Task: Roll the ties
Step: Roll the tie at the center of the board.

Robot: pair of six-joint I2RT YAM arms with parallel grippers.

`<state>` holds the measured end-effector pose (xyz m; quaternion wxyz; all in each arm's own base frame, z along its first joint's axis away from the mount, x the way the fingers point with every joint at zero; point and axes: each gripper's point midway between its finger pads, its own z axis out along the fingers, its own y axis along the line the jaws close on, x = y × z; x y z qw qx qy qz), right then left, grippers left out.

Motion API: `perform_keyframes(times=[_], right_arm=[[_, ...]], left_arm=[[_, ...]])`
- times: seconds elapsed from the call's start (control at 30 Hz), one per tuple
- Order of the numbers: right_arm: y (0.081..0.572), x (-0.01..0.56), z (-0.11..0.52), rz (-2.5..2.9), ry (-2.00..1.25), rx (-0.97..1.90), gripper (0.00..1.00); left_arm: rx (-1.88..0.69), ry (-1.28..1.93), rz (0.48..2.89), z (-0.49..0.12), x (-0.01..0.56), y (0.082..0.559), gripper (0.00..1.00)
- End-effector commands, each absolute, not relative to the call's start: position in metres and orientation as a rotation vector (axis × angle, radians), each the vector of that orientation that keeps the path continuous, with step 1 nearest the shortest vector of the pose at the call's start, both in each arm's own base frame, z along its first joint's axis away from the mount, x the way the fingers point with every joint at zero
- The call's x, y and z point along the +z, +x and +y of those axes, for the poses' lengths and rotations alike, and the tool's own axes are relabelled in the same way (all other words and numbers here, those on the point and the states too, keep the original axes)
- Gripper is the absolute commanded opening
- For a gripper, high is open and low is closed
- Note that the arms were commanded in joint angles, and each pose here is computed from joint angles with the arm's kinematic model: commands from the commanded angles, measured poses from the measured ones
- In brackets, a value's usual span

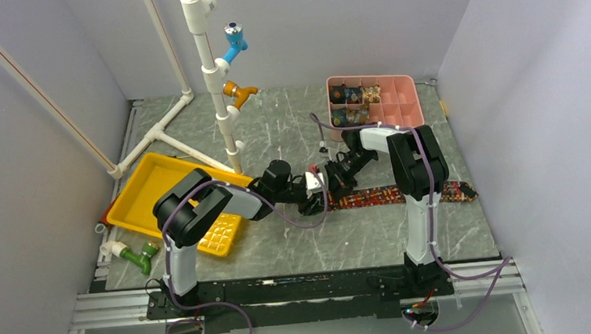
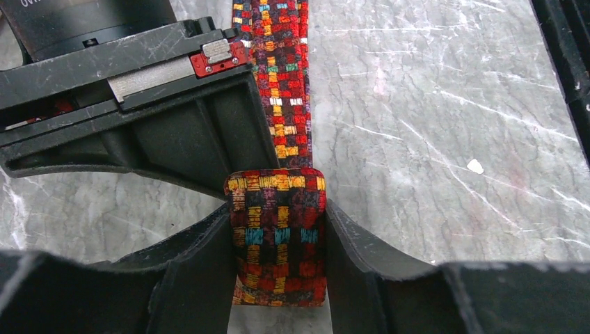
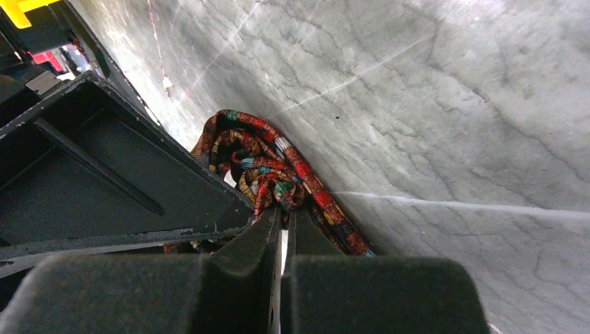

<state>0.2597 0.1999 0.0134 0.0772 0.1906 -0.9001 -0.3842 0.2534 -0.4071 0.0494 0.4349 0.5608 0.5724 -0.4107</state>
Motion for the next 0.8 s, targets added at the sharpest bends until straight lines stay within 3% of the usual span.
perform_keyframes(times=[0.0, 0.17, 0.4, 0.67, 0.77], right_arm=[[0.269, -0.012, 0.194, -2.784, 0.696, -1.046, 0.00], [0.268, 0.002, 0.200, -2.763, 0.692, -1.123, 0.00], [0.286, 0.050, 0.184, -2.790, 0.598, -1.292, 0.29], [0.273, 0.085, 0.185, -2.727, 0.543, -1.467, 0.52], [0.269, 0.088, 0.199, -2.693, 0.529, -1.508, 0.54]], left_arm=[[-0.955, 1.456, 1.536, -0.394, 0.005, 0.249, 0.49], [-0.882, 1.509, 1.614, -0.380, -0.017, 0.249, 0.41], [-0.780, 1.601, 1.718, -0.356, -0.041, 0.244, 0.36], [-0.738, 1.657, 1.771, -0.349, -0.050, 0.240, 0.36], [-0.733, 1.660, 1.785, -0.349, -0.051, 0.238, 0.37]])
